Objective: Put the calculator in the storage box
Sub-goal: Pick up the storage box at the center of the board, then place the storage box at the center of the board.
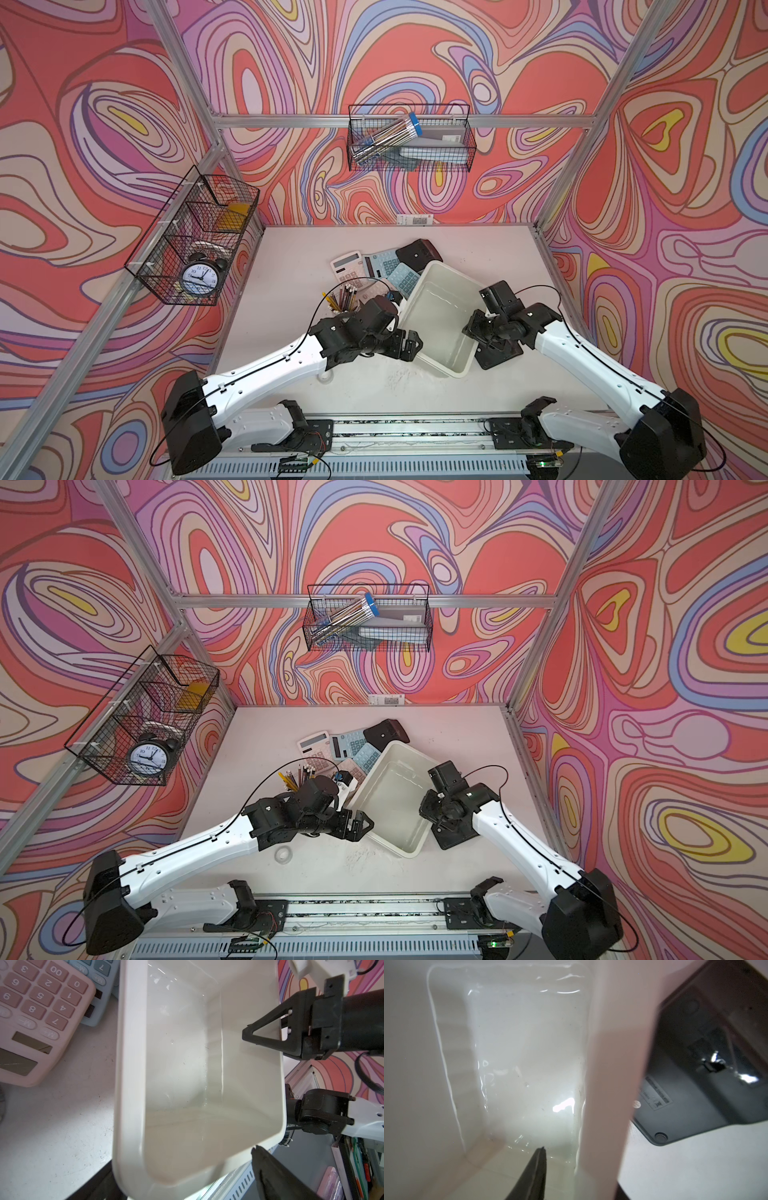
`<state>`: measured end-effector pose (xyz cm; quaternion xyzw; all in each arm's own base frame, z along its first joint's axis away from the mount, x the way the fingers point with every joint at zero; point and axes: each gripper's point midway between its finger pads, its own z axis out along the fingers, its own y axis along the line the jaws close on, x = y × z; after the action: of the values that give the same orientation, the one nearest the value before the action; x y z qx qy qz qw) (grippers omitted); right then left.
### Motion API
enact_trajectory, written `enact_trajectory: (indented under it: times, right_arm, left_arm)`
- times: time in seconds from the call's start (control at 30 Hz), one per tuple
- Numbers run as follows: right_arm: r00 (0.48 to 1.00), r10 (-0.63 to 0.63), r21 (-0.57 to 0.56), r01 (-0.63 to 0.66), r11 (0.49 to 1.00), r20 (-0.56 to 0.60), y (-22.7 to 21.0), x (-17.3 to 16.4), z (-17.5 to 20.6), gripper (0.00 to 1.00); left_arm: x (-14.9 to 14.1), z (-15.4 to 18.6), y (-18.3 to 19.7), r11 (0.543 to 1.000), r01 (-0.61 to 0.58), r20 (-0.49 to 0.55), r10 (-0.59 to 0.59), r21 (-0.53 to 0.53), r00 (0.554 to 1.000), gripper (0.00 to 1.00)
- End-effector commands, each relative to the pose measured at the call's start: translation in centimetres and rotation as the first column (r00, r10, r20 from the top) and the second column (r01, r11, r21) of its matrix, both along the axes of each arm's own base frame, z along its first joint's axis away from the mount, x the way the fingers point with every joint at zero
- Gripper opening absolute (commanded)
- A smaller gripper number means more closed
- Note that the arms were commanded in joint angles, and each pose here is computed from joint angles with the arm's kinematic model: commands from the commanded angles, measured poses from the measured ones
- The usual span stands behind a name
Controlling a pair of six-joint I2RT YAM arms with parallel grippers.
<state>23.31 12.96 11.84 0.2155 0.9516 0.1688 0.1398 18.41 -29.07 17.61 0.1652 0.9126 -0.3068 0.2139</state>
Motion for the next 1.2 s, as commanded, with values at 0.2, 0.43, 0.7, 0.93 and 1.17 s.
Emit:
enact_trajectory:
  times: [0.2,0.43,0.7,0.93,1.17]
  right_arm:
    - [0.979,-0.055,-0.155,0.086,0.984,0.196,-2.9,3.7,6.1,0.14]
    - [0.960,-0.103,-0.266,0.174,0.948,0.259,-8.1,6.7,9.1,0.11]
    - [0.964,-0.153,-0.379,0.228,0.897,0.218,-15.3,10.6,8.0,0.10]
    - [0.975,-0.134,-0.411,0.196,0.890,0.176,-18.6,14.0,6.3,0.10]
    - [0.992,-0.085,-0.508,0.123,0.853,0.096,-20.9,17.2,4.7,0.11]
  left_arm:
    - [0.8,5.6,-0.7,0.995,0.021,0.126,-0.008,-0.101,0.992,0.96]
    - [0.9,6.9,0.9,0.997,-0.013,0.179,0.027,-0.082,0.984,0.98]
    - [1.2,6.4,1.8,0.999,-0.040,0.193,0.046,-0.037,0.980,0.99]
    - [1.5,5.8,2.4,0.998,-0.057,0.203,0.058,-0.007,0.978,0.99]
    - [1.7,4.9,2.2,0.998,-0.057,0.197,0.054,0.012,0.979,0.99]
